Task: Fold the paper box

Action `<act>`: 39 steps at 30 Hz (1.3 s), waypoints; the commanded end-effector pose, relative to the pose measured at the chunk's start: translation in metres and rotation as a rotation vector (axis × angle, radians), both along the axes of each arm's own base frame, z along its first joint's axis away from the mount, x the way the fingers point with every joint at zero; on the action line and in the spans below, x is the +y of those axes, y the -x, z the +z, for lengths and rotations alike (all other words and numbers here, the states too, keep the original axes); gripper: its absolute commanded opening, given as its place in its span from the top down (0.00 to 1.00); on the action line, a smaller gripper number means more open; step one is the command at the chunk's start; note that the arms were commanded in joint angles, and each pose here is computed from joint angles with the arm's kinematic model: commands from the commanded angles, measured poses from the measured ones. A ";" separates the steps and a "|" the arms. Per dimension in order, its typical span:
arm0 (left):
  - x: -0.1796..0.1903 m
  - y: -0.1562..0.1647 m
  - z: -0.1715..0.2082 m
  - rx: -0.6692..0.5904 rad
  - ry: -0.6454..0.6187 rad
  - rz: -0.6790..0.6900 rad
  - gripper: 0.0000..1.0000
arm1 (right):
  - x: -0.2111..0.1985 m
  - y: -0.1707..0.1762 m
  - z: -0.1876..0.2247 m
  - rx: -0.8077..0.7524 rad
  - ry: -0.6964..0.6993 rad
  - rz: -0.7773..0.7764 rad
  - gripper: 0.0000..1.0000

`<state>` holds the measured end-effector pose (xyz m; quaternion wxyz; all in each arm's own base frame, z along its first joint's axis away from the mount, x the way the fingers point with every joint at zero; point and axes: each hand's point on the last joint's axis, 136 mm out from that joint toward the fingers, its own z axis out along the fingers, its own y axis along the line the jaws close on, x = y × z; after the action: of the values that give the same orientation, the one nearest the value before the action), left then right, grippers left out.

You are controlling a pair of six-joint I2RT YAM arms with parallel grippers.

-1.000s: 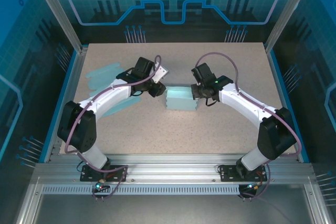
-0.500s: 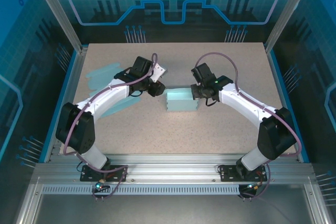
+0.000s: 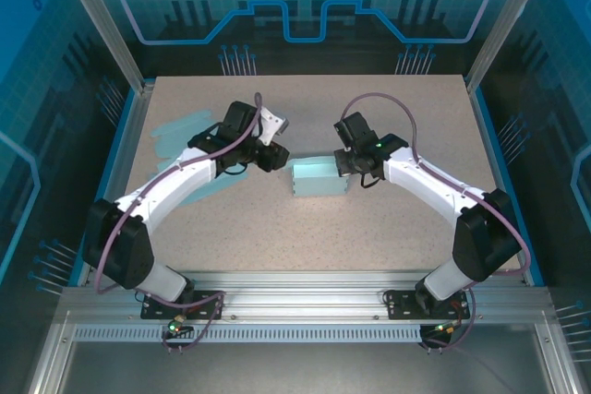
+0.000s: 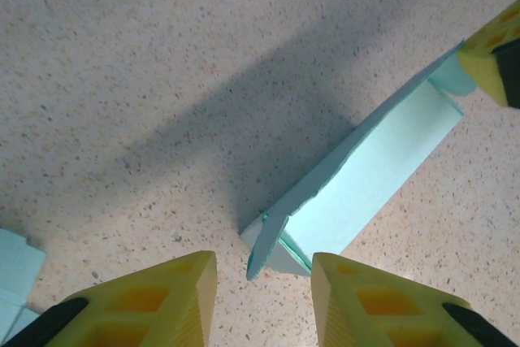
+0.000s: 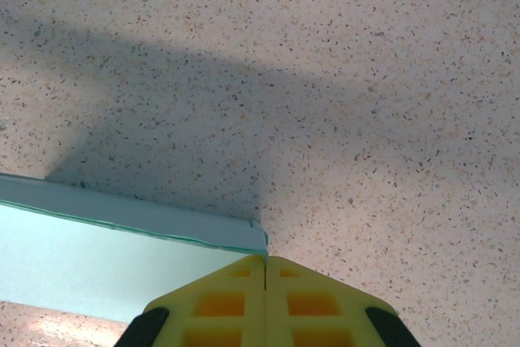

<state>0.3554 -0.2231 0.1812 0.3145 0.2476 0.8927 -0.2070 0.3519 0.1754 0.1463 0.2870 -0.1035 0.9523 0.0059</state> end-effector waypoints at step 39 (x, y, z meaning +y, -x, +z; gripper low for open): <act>-0.007 -0.039 -0.030 -0.042 -0.172 0.034 0.70 | 0.007 0.005 0.002 0.013 0.018 0.021 1.00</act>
<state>0.3907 -0.2196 0.1421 0.3068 0.2489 0.9128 -0.1039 0.3479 0.1785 0.1460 0.2821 -0.1101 0.9530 0.0052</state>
